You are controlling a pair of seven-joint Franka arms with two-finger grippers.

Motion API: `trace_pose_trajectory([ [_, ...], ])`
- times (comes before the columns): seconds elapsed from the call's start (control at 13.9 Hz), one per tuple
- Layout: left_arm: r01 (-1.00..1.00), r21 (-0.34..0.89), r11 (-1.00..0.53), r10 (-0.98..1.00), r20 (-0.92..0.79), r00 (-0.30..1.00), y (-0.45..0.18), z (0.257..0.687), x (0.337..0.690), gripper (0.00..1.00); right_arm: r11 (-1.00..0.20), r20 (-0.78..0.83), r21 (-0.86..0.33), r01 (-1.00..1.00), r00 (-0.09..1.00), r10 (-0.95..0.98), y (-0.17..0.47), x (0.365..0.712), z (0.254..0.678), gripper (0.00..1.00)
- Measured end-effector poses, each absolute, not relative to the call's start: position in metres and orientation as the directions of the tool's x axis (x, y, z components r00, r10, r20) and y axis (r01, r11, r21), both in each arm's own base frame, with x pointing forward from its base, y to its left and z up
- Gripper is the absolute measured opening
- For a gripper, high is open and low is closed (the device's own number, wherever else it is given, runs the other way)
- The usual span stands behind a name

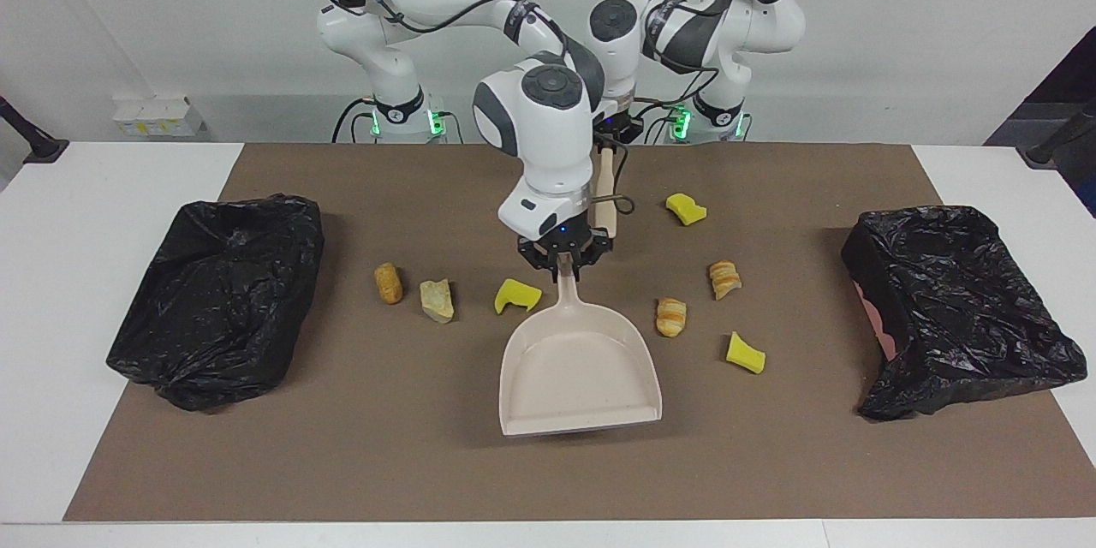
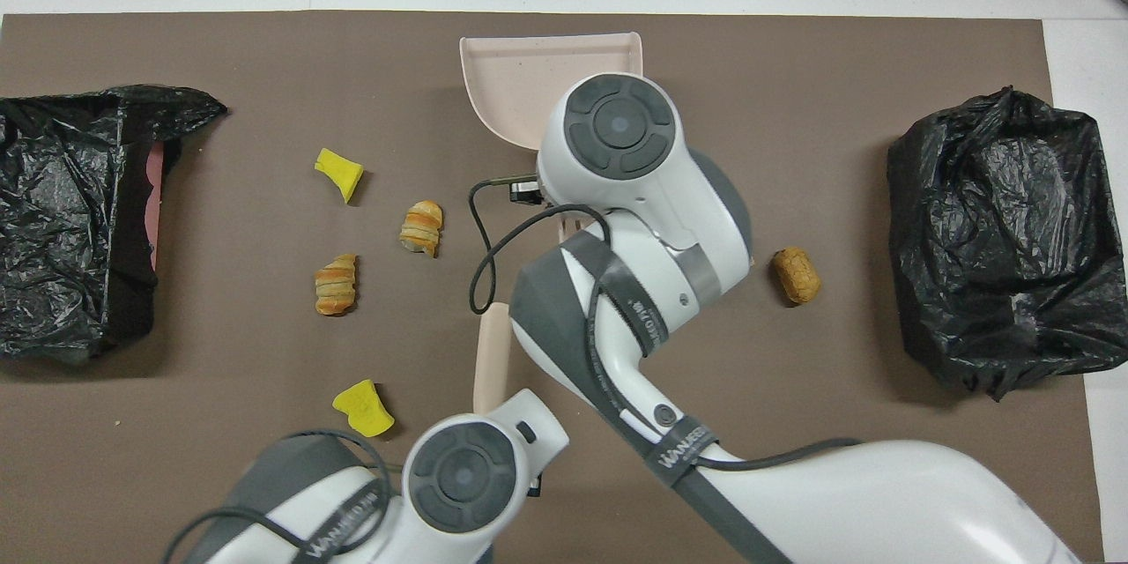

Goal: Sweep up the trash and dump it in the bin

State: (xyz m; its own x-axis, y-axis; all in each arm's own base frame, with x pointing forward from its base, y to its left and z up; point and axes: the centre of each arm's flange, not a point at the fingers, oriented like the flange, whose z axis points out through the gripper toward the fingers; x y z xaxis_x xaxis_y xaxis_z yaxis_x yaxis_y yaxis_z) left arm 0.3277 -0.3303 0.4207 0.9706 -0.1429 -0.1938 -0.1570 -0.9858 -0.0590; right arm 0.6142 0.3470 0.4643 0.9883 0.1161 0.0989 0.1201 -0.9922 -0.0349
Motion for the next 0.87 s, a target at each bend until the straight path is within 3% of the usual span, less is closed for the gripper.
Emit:
trace_pose_trajectory([
  [0.43, -0.103, -0.107, -0.989, -0.09, -0.119, 0.989, -0.207, 0.443, 0.433, 0.27, -0.833, -0.046, 0.008, 0.554, 0.832, 0.553, 0.296, 0.604, 0.479, 0.32],
  [0.87, -0.201, -0.126, -0.971, -0.189, -0.102, 0.977, -0.113, 0.41, 0.537, 0.27, -0.412, -0.096, -0.043, 0.91, 0.407, 0.909, 0.292, 0.583, 0.46, 0.32],
])
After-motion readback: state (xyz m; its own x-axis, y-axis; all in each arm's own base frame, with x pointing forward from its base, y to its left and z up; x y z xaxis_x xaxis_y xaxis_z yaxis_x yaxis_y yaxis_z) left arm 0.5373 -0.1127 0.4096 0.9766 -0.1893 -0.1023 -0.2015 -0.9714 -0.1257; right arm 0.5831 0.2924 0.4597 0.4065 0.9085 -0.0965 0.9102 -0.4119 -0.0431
